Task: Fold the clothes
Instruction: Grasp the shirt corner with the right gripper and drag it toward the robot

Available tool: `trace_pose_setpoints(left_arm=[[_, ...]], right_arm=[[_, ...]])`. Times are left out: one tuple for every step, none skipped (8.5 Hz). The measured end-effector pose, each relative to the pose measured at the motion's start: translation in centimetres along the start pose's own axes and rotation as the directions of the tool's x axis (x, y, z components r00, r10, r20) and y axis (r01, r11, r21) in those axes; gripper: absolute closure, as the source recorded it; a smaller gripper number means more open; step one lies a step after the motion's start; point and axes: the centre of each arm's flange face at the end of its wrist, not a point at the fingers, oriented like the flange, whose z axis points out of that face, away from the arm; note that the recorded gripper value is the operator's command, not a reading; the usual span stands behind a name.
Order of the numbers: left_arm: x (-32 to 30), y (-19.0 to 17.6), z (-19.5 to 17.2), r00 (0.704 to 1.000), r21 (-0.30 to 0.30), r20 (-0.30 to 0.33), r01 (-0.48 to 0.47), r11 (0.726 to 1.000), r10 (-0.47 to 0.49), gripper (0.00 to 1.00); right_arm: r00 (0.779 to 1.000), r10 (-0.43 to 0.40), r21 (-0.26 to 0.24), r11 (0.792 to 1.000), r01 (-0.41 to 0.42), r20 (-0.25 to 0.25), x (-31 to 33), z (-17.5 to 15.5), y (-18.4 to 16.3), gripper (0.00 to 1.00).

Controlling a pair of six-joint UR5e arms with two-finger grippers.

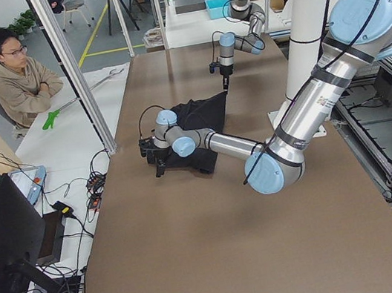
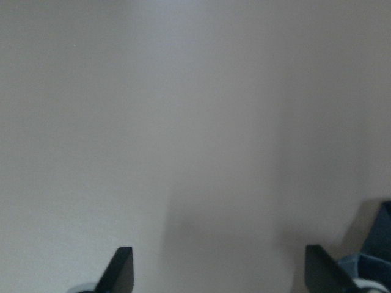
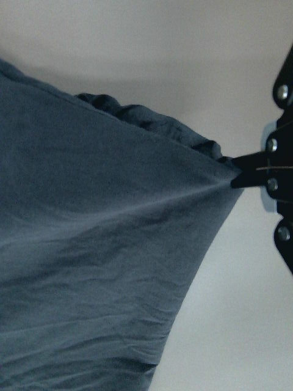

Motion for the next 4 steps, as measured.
trace_pose_setpoints(left_arm=[[0.1,0.0,-0.1,1.0,0.0,-0.002,0.0,1.0,0.0,0.01],[0.2,0.0,-0.2,1.0,0.0,-0.004,0.0,1.0,0.0,0.01],[0.4,-0.1,-0.3,1.0,0.0,-0.006,0.002,1.0,-0.002,0.01],[0.7,0.0,-0.5,1.0,0.001,-0.011,0.004,1.0,-0.004,0.0]], right_arm=[[1.0,-0.006,0.004,1.0,0.006,0.005,-0.6,0.4,3.2,1.0],[1.0,-0.007,0.006,1.0,0.007,0.016,-1.0,0.2,5.4,1.0],[1.0,0.001,0.016,1.0,-0.002,0.026,-1.4,-0.1,6.9,1.0],[1.0,0.006,0.036,0.999,-0.007,0.031,-1.7,-0.1,8.4,0.43]])
